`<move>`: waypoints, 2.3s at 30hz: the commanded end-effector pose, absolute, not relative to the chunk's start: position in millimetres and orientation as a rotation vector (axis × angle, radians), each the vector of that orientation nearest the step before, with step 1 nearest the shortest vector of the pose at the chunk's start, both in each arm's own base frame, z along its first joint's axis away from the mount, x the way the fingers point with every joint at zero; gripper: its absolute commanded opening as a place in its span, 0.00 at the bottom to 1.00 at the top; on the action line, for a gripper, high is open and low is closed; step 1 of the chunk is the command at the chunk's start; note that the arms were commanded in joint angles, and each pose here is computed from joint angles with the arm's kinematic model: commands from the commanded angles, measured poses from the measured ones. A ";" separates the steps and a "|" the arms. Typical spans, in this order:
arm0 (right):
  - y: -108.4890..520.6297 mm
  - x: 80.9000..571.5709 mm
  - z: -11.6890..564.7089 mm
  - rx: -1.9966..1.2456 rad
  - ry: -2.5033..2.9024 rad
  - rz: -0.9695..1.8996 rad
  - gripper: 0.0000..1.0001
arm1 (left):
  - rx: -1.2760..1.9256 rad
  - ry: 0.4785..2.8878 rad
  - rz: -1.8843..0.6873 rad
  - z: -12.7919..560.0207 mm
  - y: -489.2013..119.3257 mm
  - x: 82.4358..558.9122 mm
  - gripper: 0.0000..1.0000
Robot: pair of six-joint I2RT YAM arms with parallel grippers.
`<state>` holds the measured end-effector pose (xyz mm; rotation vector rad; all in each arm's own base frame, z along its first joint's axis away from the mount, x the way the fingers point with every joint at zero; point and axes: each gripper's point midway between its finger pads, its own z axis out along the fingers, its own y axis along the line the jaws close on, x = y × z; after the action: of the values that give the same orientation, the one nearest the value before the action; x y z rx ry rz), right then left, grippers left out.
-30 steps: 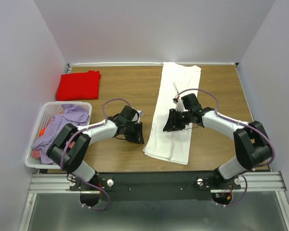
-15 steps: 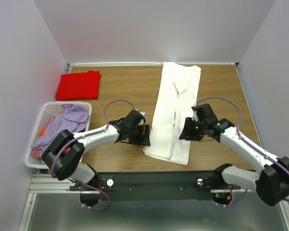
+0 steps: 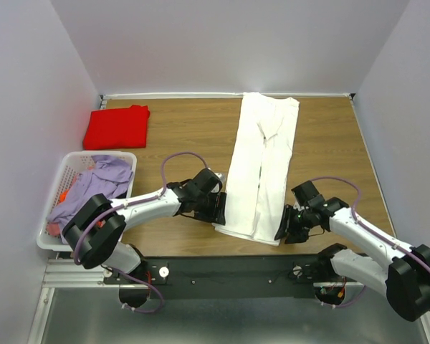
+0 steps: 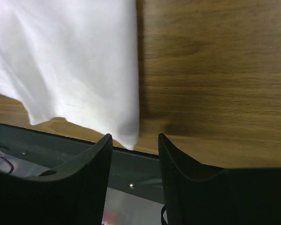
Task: Fold and stack the t-shirts
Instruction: Fold the tshirt
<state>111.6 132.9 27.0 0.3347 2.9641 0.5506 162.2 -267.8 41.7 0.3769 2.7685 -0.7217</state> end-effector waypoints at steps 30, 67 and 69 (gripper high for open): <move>136.4 100.0 -3.5 0.432 2.960 0.618 0.16 | 0.483 2.782 -0.684 30.0 -276.4 160.5 0.53; 139.2 102.2 1.1 0.397 2.938 0.652 0.16 | 0.691 2.836 -0.589 13.5 -269.2 142.6 0.41; 139.0 102.5 1.2 0.396 2.936 0.651 0.16 | 0.694 2.848 -0.587 10.4 -268.3 140.2 0.38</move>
<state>104.6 151.6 10.9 0.4007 2.9288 0.7561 157.6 -272.8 22.8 0.6372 2.7960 -0.5705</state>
